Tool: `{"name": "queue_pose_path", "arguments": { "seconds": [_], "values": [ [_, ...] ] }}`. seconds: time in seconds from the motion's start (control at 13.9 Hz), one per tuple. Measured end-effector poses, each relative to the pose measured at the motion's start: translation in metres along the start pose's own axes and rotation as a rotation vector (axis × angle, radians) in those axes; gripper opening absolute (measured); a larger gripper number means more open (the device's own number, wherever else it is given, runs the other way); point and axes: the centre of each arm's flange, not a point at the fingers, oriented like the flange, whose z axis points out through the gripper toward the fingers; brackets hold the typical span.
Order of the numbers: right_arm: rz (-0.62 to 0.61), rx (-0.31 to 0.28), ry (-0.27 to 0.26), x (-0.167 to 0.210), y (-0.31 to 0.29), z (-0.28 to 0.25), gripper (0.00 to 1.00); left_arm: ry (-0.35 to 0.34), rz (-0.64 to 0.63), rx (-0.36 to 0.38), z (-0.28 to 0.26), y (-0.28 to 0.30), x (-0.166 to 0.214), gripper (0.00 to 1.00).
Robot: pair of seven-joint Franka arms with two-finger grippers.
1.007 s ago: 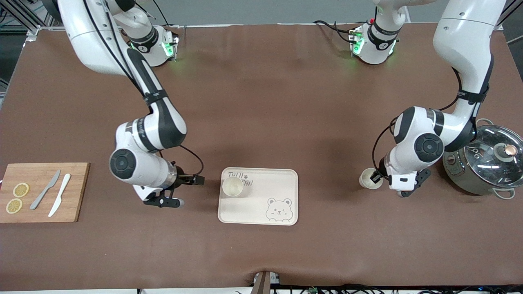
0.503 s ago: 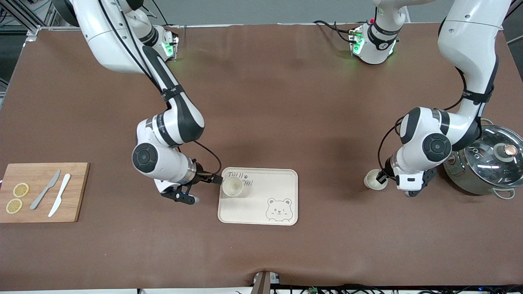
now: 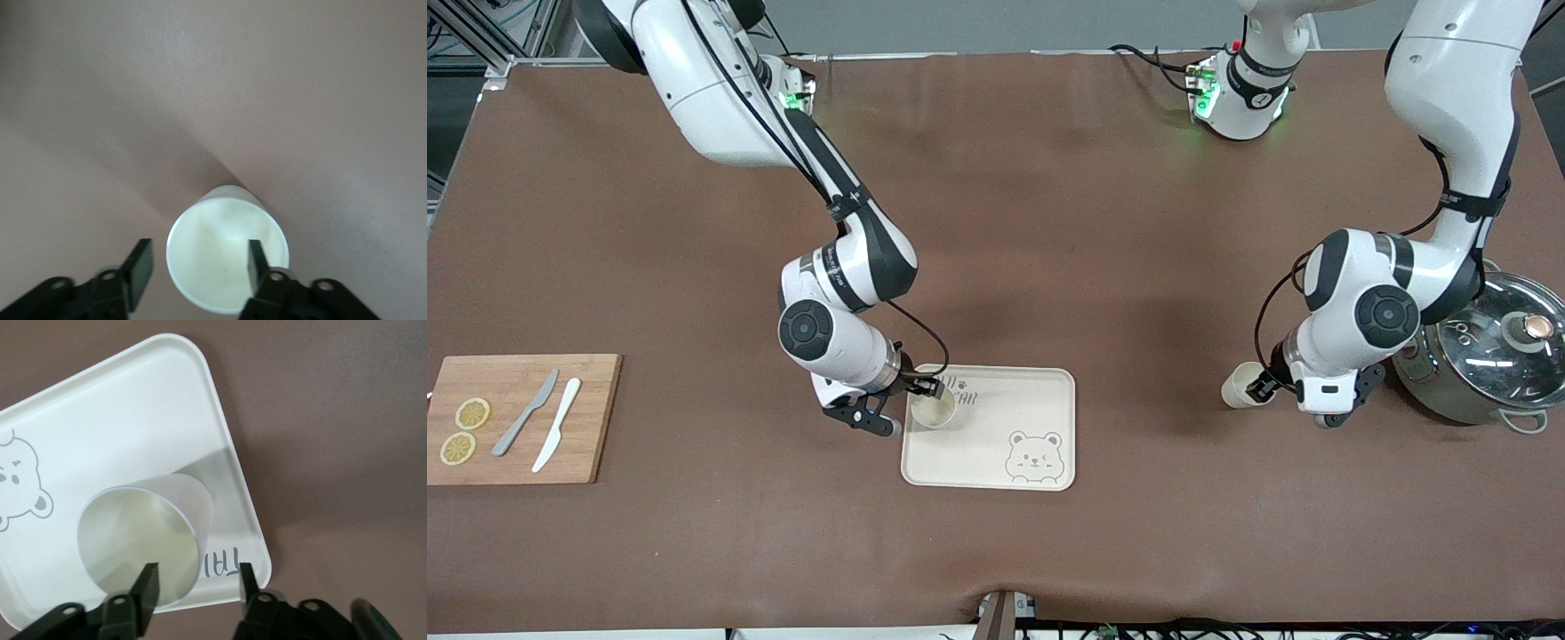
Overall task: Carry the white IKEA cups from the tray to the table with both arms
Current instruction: 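Lift the cup toward the cutting board while the left gripper withdraws, then lower the cup beside the cutting board and open the right gripper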
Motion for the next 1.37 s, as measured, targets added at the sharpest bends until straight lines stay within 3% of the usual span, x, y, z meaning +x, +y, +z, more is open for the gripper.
{"name": "queue_pose_path", "arguments": {
  "seconds": [0.22, 0.36, 0.58, 0.93, 1.15, 1.37],
  "values": [
    [0.000, 0.001, 0.003, 0.001, 0.000, 0.000, 0.18, 0.045, 0.048, -0.006, -0.058, -0.003, -0.001, 1.00],
    [-0.013, -0.011, 0.015, 0.003, 0.001, -0.001, 0.02, 0.084, 0.127, -0.014, -0.099, -0.009, -0.001, 1.00],
    [-0.040, -0.038, 0.029, 0.006, -0.001, -0.009, 0.02, 0.116, 0.251, 0.005, -0.158, -0.024, 0.003, 1.00],
    [-0.045, -0.128, -0.042, 0.008, 0.002, -0.078, 0.02, 0.131, 0.492, 0.039, -0.228, -0.030, -0.011, 1.00],
    [-0.042, -0.170, -0.040, 0.018, 0.037, -0.137, 0.02, 0.160, 0.595, 0.033, -0.257, -0.021, -0.041, 1.00],
    [-0.142, -0.177, -0.068, 0.033, 0.109, -0.172, 0.02, 0.192, 0.666, 0.022, -0.289, -0.020, -0.048, 1.00]
  ]
}}
